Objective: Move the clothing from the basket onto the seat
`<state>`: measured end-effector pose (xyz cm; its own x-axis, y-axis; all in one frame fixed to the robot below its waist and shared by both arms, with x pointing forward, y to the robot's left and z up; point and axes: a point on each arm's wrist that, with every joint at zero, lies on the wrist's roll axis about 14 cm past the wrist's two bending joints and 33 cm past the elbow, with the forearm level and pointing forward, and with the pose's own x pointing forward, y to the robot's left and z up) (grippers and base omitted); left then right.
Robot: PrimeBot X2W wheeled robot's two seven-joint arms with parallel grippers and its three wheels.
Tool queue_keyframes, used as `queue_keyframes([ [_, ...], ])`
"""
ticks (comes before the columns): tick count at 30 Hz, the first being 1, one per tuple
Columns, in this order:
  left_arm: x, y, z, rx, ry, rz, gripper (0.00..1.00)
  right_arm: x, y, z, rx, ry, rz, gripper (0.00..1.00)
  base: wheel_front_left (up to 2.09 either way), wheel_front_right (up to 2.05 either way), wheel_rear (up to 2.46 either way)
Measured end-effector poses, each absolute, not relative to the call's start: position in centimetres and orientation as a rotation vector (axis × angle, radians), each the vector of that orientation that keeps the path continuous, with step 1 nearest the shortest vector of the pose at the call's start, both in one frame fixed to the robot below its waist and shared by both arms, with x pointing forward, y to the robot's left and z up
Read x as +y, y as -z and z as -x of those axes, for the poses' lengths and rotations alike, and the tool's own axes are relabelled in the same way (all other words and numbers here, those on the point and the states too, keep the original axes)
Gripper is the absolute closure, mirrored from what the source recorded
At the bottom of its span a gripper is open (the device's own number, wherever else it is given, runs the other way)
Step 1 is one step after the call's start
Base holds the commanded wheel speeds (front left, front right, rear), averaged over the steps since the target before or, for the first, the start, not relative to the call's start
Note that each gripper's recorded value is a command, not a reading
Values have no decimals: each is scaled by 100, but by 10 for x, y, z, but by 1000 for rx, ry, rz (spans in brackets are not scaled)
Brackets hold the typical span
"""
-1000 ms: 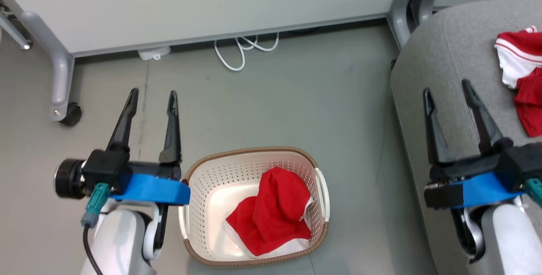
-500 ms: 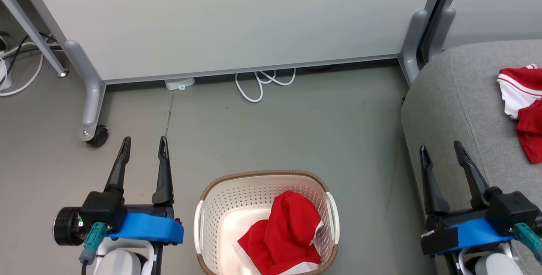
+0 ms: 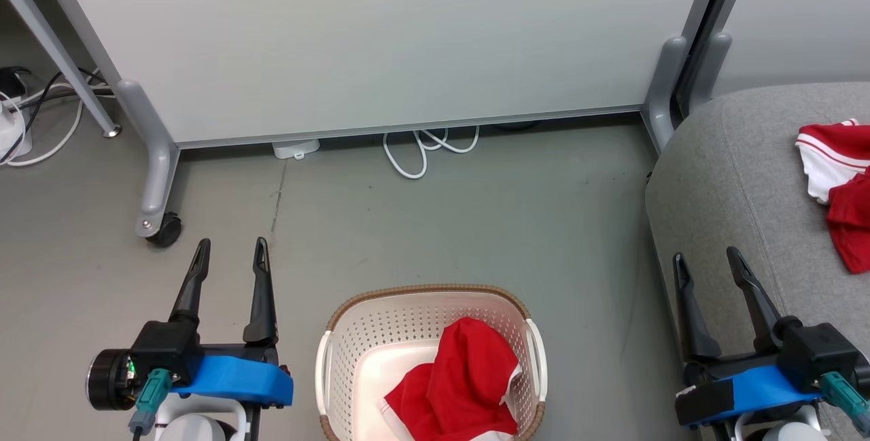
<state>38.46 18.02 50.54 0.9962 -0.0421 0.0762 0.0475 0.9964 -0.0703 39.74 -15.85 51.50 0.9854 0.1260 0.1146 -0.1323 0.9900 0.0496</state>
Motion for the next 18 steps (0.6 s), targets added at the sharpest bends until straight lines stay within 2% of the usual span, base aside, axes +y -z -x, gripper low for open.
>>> queue_keyframes([
  [12,173,-499,-389,-56,73,70,0,-159,-509,-398,-95,-128,-59,0,0,0,0],
  [18,147,-496,-412,-44,161,62,0,-159,-506,-408,-91,-127,-60,0,0,0,0],
])
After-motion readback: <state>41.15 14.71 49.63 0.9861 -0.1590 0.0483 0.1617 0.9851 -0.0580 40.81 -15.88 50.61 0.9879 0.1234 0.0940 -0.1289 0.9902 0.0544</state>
